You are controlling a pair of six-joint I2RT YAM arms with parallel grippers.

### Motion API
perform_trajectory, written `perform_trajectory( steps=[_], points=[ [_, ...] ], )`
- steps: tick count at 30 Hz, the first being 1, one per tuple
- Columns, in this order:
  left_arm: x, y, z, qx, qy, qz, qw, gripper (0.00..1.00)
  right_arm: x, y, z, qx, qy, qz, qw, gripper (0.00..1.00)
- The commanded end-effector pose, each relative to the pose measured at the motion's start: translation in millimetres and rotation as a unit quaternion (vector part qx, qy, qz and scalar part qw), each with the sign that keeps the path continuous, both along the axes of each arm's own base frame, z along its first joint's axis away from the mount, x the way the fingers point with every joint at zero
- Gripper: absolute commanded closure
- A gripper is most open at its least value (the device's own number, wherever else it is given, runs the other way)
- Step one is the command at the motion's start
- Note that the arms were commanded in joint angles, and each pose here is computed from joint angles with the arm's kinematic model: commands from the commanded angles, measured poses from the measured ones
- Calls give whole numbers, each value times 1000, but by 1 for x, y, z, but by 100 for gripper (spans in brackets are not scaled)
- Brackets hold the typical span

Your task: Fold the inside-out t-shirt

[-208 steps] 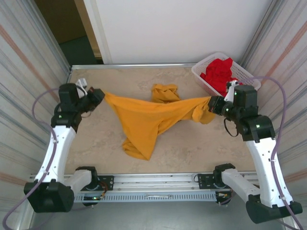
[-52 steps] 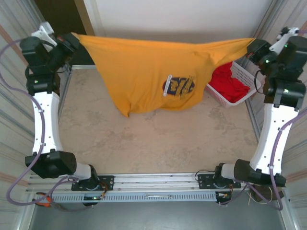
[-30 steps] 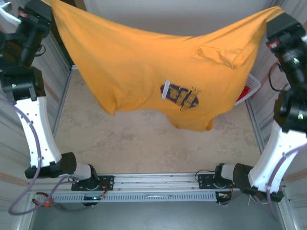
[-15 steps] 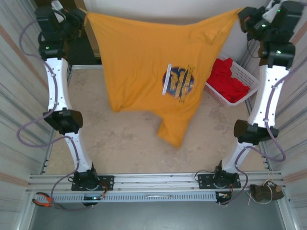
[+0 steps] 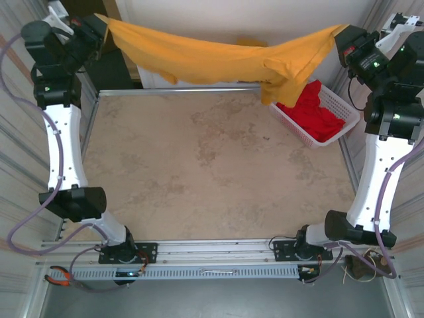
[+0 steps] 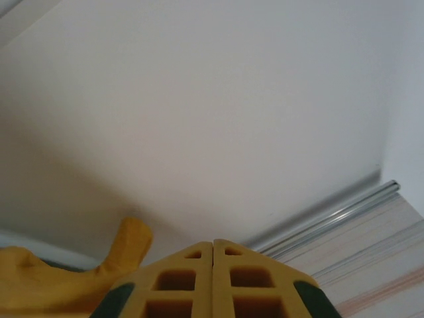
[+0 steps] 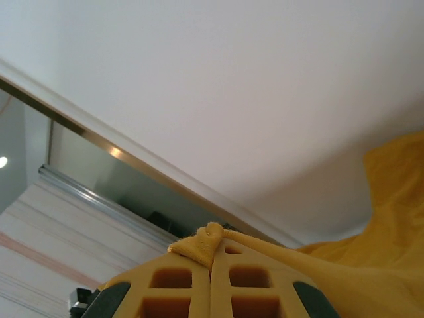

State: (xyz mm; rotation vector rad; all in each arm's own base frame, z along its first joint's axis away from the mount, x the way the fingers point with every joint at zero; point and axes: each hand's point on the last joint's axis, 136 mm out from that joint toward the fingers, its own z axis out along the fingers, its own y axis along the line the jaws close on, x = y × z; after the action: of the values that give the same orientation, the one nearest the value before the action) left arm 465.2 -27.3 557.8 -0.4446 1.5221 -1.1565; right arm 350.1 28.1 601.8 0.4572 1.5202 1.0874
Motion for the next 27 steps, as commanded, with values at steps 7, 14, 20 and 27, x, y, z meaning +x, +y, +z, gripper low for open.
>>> perform_trajectory(
  steps=[7, 14, 20, 27],
  points=[
    [-66, -12, 77, 19, -113, -1, 993, 100, -64, 7, 74, -23, -120, -11, 992, 100],
    [-39, -15, 35, 36, -53, 3, 998, 100, -17, 17, 52, -33, -84, 1, 996, 100],
    [29, -34, -112, 73, 86, -21, 993, 100, 79, 53, -72, -104, 52, 8, 993, 100],
    [99, -57, -253, 141, 191, -53, 970, 100, 180, 67, -225, -171, 197, 4, 965, 100]
  ],
)
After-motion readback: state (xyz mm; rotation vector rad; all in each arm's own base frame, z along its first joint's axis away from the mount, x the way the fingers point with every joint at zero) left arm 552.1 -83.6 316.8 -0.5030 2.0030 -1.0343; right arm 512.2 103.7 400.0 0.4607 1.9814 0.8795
